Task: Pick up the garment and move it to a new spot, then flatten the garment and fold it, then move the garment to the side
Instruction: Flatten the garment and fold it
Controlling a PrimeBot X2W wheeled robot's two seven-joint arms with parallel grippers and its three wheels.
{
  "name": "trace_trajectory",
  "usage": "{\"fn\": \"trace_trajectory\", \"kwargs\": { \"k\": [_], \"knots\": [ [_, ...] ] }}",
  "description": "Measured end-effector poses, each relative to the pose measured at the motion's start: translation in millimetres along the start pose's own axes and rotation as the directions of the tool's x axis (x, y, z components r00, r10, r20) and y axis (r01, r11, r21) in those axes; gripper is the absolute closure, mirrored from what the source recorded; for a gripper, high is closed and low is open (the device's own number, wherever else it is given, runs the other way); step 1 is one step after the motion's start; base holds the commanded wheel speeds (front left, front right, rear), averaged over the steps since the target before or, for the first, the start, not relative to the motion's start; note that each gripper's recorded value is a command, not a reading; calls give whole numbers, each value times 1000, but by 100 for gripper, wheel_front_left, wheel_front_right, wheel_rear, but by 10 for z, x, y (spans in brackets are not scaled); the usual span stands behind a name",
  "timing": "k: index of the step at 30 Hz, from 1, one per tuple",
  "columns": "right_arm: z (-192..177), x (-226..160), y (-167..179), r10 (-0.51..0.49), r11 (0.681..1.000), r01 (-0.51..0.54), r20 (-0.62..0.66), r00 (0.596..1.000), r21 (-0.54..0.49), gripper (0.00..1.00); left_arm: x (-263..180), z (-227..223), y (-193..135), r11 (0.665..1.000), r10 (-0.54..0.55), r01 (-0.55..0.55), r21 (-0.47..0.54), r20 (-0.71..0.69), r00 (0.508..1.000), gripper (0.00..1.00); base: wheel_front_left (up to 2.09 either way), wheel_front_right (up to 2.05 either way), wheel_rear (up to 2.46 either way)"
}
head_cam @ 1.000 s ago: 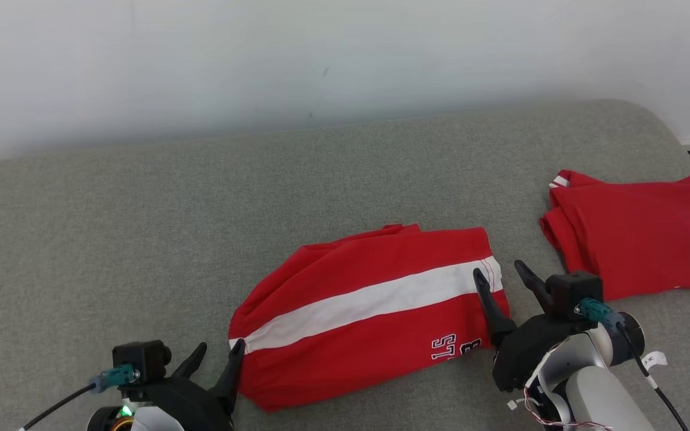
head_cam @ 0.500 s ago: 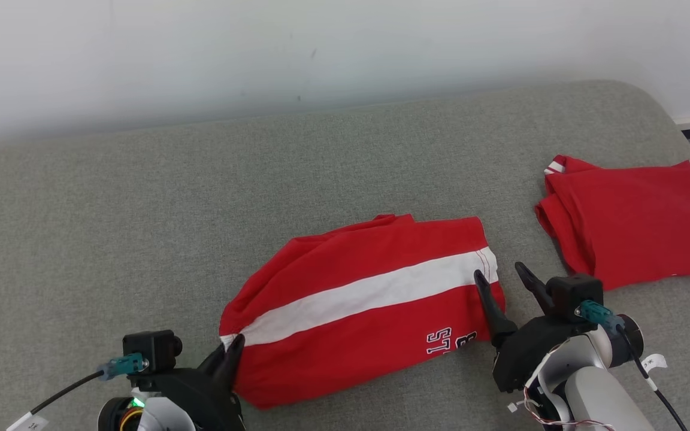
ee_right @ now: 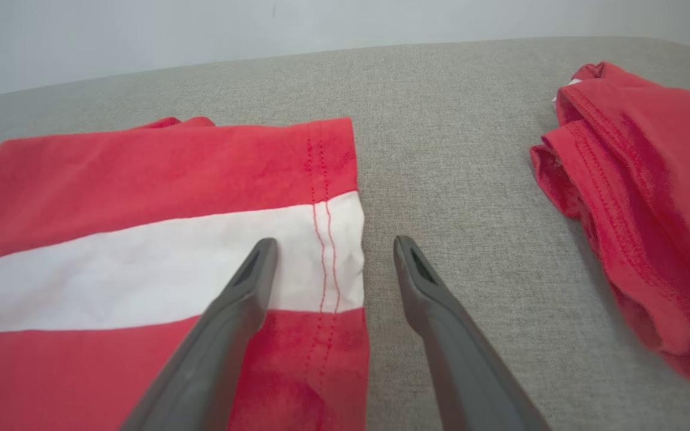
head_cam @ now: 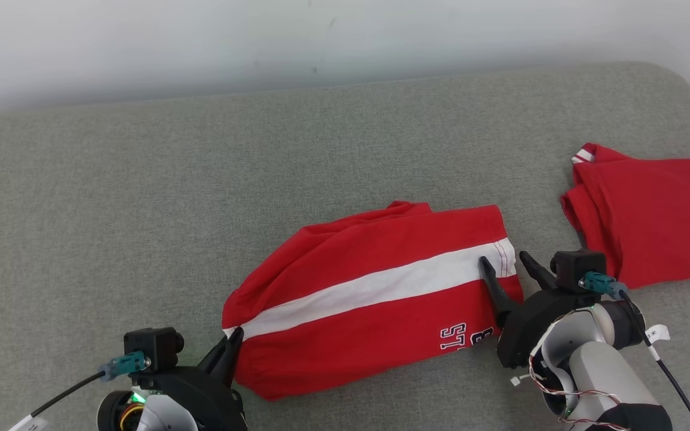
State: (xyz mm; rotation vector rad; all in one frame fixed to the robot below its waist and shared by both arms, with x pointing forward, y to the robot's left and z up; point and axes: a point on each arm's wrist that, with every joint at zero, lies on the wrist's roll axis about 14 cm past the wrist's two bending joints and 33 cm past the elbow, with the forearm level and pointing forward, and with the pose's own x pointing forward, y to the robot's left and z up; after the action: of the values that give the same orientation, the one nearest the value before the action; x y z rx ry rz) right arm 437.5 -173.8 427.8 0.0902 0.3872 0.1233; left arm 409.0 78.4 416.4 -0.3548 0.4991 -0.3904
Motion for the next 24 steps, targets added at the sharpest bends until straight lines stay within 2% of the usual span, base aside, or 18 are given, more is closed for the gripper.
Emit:
{"fn": "trace_trajectory", "kwargs": {
  "k": [12,20,21,23,24],
  "knots": [
    [-29,13,304,86,996,-86,0,996,7,0,-13,27,14,1000,5,-5,10,11,1000,100,0,0,0],
    [-5,-37,279,88,996,-88,7,996,2,0,-19,46,-21,1000,-4,3,18,17,1000,100,0,0,0],
    [-9,-33,254,82,997,-82,3,997,5,5,-19,44,-25,1000,-5,5,18,16,1000,100,0,0,0],
    [-28,-23,207,72,997,-72,-10,997,0,38,-19,39,-28,1000,-6,6,18,15,1000,100,0,0,0],
    [-37,-14,189,68,998,-68,-15,998,-1,45,-19,37,-27,1000,-6,6,18,14,1000,100,0,0,0]
  ]
}}
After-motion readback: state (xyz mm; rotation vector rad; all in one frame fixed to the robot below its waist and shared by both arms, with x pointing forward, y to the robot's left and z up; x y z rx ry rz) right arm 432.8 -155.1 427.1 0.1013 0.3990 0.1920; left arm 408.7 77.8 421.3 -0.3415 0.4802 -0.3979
